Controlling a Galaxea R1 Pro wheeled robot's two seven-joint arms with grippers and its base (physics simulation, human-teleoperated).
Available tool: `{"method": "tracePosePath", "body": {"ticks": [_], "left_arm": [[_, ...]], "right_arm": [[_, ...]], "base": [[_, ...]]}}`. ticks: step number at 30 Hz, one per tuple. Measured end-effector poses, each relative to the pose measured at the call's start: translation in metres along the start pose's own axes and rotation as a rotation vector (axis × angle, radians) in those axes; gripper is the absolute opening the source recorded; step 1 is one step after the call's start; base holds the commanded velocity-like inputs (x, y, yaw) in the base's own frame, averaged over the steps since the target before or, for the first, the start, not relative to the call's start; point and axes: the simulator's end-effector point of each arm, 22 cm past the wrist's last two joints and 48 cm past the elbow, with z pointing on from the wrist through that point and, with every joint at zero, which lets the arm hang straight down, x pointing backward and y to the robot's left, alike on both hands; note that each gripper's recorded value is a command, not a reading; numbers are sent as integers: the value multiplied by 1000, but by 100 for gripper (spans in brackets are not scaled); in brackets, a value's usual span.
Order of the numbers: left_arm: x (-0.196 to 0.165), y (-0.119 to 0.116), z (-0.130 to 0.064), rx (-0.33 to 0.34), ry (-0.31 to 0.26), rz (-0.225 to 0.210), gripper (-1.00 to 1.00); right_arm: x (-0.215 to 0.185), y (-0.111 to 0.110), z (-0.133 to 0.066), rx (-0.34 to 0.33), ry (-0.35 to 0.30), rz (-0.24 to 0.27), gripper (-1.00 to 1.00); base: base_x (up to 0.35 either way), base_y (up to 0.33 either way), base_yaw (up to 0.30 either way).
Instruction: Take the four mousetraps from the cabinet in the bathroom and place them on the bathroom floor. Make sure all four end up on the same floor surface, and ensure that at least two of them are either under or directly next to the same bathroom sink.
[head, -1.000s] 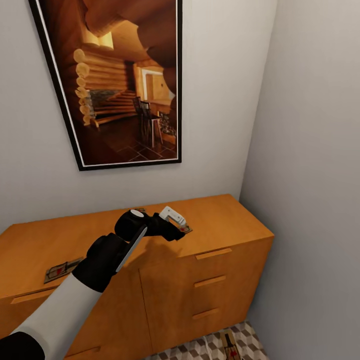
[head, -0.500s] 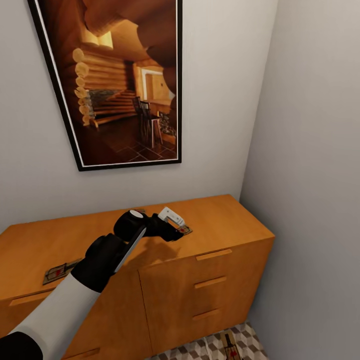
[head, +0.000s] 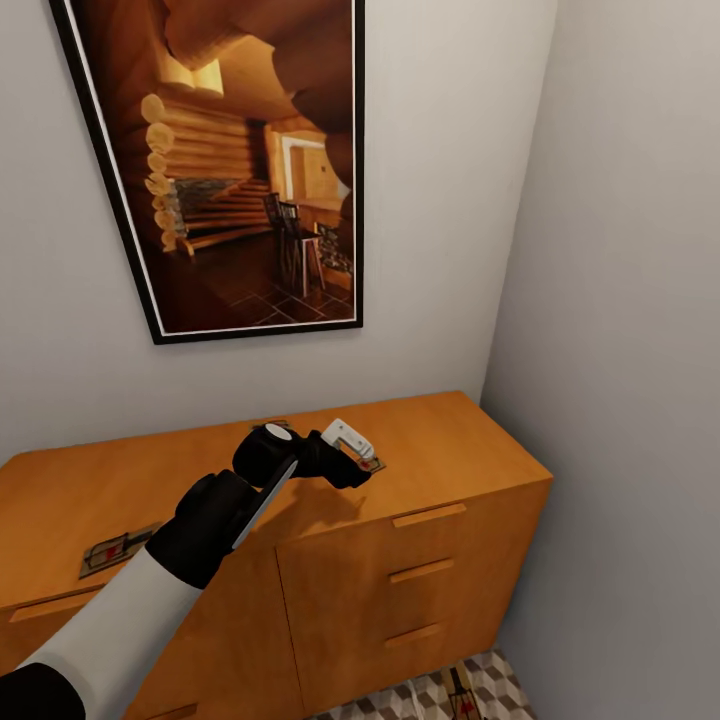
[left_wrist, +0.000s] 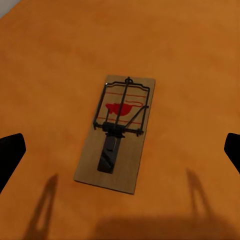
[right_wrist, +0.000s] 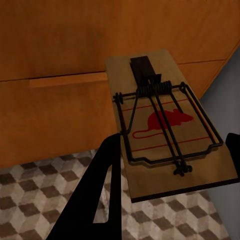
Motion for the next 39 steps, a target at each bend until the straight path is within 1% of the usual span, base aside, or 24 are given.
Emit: {"method": "tracePosePath", "body": {"ticks": [7, 13, 20, 27, 30, 33, 39], "left_arm": [[1, 0, 0, 0, 2, 0, 100], [6, 1, 3, 0, 16, -5, 100], [6, 3, 7, 0, 4, 0, 100], [11, 3, 11, 2, 13, 1, 100], [22, -9, 19, 17, 46, 33, 100], [29, -18, 25, 27, 65, 61, 100], [33, -21, 27, 30, 74, 72, 100]], "right_arm": [[0, 0, 0, 0, 0, 0, -100], [0, 0, 0, 0, 1, 0, -100], [1, 0, 0, 0, 3, -1, -100], [1, 0, 0, 0, 3, -1, -100], [1, 0, 0, 0, 3, -1, -100], [1, 0, 0, 0, 3, -1, -100], [1, 0, 0, 0, 3, -1, -100]], "base": [[4, 0, 0], [139, 0, 0], [40, 0, 0], [1, 0, 0], [0, 0, 0], [0, 0, 0], [0, 0, 0]]}}
